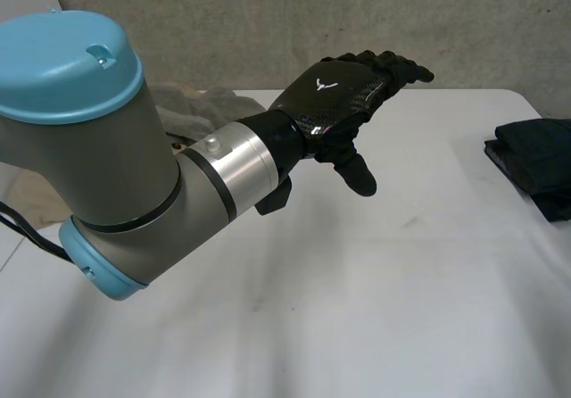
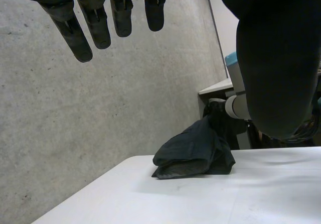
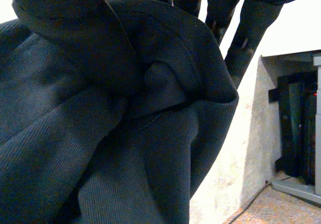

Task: Fold the laundry.

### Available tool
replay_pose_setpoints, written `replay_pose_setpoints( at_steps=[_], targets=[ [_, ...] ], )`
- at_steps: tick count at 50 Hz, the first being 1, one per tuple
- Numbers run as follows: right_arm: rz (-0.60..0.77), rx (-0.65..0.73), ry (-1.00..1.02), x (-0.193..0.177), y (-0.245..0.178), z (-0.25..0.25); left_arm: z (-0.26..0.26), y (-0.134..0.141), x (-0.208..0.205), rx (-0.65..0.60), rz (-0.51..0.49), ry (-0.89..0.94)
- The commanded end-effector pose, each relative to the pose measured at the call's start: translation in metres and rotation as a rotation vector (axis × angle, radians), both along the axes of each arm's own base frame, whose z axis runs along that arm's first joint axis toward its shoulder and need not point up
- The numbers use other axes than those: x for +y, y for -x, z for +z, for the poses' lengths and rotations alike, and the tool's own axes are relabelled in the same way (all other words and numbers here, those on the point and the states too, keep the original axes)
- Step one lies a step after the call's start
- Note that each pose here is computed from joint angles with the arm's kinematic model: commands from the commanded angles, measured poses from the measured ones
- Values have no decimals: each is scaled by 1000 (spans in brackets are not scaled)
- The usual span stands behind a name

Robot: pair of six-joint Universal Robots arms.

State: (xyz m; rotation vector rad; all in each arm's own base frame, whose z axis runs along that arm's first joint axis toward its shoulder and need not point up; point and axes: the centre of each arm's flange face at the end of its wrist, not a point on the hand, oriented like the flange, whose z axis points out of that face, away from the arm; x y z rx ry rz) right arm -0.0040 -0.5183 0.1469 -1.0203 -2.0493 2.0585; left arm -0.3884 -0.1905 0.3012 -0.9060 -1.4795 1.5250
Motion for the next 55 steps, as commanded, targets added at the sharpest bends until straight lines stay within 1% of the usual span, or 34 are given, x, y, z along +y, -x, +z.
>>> replay_pose_setpoints(
  at_steps=[1, 5, 8, 12, 13, 16, 17, 20, 21, 23, 24, 25, 26, 27, 28, 29, 30, 31, 32, 33, 34, 35, 36, 37, 39, 40, 41, 42, 44, 45, 46, 48, 50, 55],
  targets=[
    [136, -20, -20, 2, -9, 7, 0, 1, 3, 0, -6, 1],
    [199, 9, -58, 3, -2, 9, 0, 1, 4, -1, -9, 0],
    [183, 59, -69, 5, 8, 19, 1, 1, 6, -1, -12, 0],
    [95, 204, -106, 13, 31, 42, 4, 2, 9, 5, -18, 7],
    [60, 275, -113, 16, 38, 58, 5, 1, 10, 8, -18, 10],
    [22, 402, -95, 20, 39, 88, 12, 0, 11, 20, -17, 24],
    [2, 477, -53, 22, 38, 111, 14, -1, 11, 24, -15, 28],
    [-28, 585, 34, 25, 36, 145, 22, -3, 9, 39, 0, 44],
    [-36, 646, 85, 28, 32, 164, 25, -4, 8, 44, 9, 49],
    [-6, 687, 135, 32, 19, 176, 34, -7, 3, 66, 55, 67],
    [23, 712, 161, 34, 9, 182, 37, -9, 2, 72, 75, 73],
    [112, 769, 216, 39, -17, 191, 39, -10, -1, 80, 98, 78],
    [164, 794, 243, 42, -31, 193, 44, -14, -8, 93, 154, 87],
    [223, 818, 275, 45, -46, 195, 46, -17, -14, 100, 189, 92],
    [357, 863, 323, 52, -77, 189, 48, -21, -20, 106, 229, 98],
    [427, 885, 343, 57, -93, 184, 49, -25, -26, 112, 269, 105],
    [503, 906, 357, 63, -109, 177, 53, -37, -44, 122, 361, 118],
    [580, 927, 368, 70, -126, 169, 55, -44, -54, 126, 406, 127],
    [724, 976, 387, 87, -156, 155, 56, -53, -66, 126, 457, 135],
    [796, 1000, 388, 98, -169, 147, 57, -62, -77, 123, 505, 146],
    [867, 1021, 387, 109, -181, 139, 57, -82, -102, 98, 598, 176],
    [922, 1042, 379, 119, -190, 131, 57, -92, -113, 80, 635, 192],
    [1037, 1077, 354, 141, -207, 112, 55, -100, -121, 63, 662, 204],
    [1082, 1091, 331, 150, -212, 103, 45, -114, -142, 5, 721, 229],
    [1150, 1119, 275, 167, -221, 86, 26, -128, -166, -71, 772, 236],
    [1206, 1151, 210, 184, -228, 70, 15, -133, -177, -109, 791, 243],
    [1234, 1170, 178, 191, -230, 63, -5, -144, -199, -170, 818, 254],
    [1255, 1192, 146, 198, -232, 56, -15, -149, -209, -196, 827, 260],
    [1293, 1262, 54, 214, -234, 40, -34, -157, -225, -240, 828, 267],
    [1300, 1284, 21, 219, -234, 35, -54, -164, -240, -278, 820, 273],
    [1295, 1302, -12, 223, -233, 31, -64, -168, -247, -292, 817, 277],
    [1284, 1309, -64, 229, -233, 23, -86, -178, -266, -303, 813, 299],
    [1285, 1308, -79, 234, -235, 20, -98, -183, -275, -301, 809, 306],
    [1293, 1267, -107, 241, -235, 11, -126, -186, -291, -296, 787, 313]
  ],
)
